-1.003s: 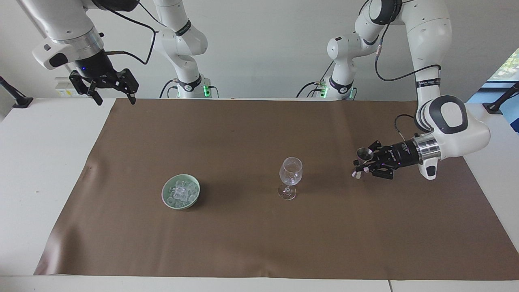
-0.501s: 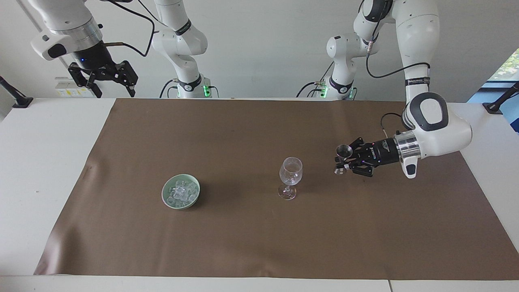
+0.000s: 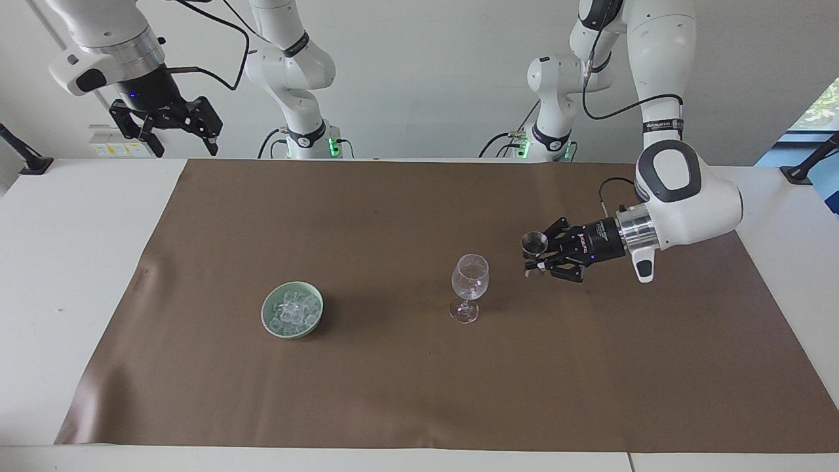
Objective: Pour wine and add ice with both arms
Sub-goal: 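Lift the silver cup with the left gripper over the clear glass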
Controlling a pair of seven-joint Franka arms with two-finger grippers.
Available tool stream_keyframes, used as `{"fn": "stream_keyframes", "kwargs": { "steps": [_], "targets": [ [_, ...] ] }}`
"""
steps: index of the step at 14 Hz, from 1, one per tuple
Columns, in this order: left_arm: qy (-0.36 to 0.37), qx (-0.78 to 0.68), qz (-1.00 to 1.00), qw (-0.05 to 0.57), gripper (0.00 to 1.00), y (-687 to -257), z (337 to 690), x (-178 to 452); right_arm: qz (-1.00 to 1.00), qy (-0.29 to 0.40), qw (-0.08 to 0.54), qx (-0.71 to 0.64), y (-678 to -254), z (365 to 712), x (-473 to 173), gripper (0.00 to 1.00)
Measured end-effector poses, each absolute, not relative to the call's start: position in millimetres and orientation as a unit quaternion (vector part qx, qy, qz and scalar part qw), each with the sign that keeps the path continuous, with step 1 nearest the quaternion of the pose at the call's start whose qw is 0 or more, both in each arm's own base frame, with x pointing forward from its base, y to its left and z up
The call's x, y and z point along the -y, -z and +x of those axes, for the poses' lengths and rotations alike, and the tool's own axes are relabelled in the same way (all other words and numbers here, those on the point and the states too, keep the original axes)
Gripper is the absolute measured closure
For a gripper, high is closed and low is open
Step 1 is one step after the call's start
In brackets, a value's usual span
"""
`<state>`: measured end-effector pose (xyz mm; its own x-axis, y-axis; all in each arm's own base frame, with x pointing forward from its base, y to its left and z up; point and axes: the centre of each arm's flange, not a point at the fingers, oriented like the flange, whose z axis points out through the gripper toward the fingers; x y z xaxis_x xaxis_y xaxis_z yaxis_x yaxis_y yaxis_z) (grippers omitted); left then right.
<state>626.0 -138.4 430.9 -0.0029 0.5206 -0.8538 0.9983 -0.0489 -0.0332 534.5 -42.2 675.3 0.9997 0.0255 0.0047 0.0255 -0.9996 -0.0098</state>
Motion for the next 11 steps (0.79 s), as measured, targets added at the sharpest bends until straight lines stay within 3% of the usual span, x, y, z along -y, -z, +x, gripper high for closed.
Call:
{"fn": "stream_keyframes", "kwargs": {
  "steps": [11],
  "targets": [
    [0.325,-0.640,0.633,0.290,0.78,-434.8,623.7,164.6,-1.000,0.002,0.005,0.015,-675.4,534.7,39.9,0.00]
  ]
}}
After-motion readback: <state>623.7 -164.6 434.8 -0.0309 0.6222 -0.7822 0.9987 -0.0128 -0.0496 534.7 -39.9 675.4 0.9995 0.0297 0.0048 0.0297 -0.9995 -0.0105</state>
